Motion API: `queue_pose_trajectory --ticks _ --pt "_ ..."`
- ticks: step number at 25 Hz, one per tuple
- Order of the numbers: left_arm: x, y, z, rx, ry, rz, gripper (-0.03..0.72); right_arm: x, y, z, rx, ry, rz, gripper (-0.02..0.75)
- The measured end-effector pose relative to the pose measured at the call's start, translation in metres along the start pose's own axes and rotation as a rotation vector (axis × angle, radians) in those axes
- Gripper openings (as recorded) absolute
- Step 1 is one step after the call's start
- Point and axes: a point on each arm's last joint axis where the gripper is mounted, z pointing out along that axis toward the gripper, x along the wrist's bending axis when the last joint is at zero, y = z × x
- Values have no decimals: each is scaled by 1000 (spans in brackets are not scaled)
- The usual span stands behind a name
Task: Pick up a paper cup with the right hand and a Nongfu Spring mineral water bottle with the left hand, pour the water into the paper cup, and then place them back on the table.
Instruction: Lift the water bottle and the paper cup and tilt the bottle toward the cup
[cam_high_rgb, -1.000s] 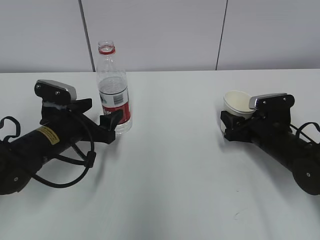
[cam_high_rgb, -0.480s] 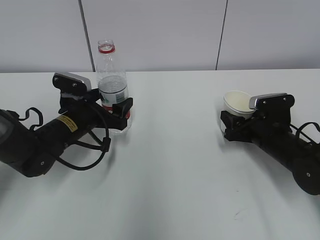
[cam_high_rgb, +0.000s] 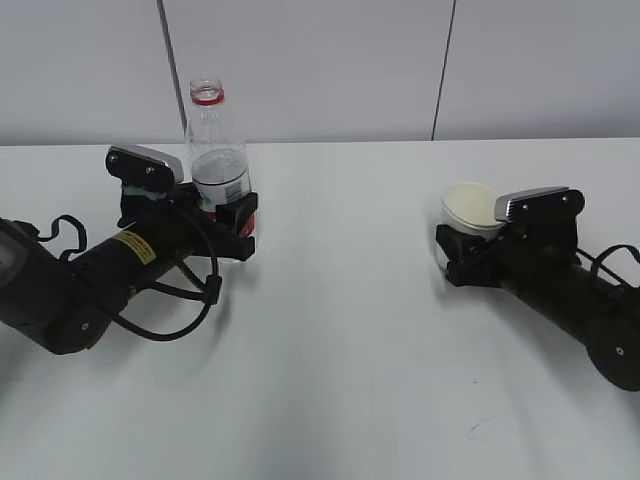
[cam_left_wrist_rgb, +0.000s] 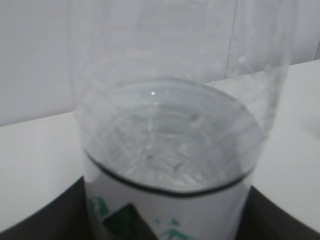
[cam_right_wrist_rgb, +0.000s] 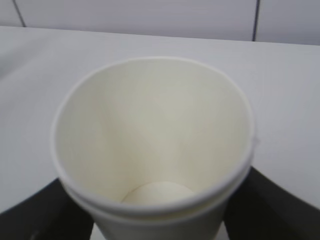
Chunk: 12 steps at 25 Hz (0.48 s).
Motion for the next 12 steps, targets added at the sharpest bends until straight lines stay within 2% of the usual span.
queue_pose_trajectory --ticks 6,12 --pt "-2 1 0 5 -26 22 418 14 -1 -1 8 150 -64 507" --pt "-7 12 -1 70 -81 148 418 23 -2 -3 16 254 -72 507"
